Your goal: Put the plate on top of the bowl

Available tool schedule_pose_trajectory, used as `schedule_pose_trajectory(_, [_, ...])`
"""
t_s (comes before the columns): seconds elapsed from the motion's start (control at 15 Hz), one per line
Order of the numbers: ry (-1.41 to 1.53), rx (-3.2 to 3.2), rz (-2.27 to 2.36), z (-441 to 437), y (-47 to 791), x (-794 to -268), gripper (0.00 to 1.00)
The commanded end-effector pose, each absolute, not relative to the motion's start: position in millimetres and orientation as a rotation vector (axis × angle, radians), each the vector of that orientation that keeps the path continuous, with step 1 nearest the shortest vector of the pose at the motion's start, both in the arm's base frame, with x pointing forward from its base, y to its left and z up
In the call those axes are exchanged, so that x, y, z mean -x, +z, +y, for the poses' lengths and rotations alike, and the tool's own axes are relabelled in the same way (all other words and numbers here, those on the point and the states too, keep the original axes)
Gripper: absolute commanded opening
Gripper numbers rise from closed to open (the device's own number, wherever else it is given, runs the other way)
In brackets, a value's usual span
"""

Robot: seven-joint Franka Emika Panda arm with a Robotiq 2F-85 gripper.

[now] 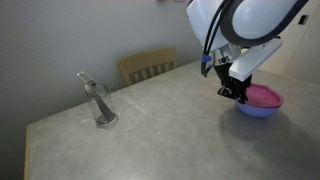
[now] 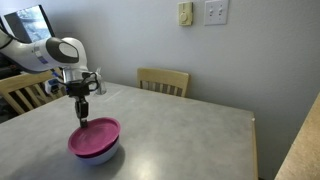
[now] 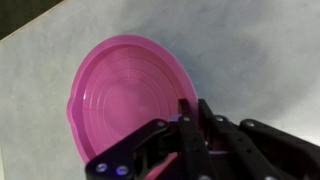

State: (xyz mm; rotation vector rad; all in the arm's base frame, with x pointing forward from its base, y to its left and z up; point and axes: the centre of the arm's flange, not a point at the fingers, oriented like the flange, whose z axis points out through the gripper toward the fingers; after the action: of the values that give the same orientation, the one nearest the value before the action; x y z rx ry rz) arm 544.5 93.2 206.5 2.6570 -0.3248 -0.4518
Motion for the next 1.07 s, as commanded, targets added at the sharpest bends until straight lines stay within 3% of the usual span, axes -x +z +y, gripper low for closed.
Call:
schedule_pose_trajectory(0.0, [-0.457, -2.691, -0.367, 84, 207, -525, 0.03])
schedule_pose_trajectory(1.0, [-0.439, -2.685, -0.448, 53, 215, -517, 0.03])
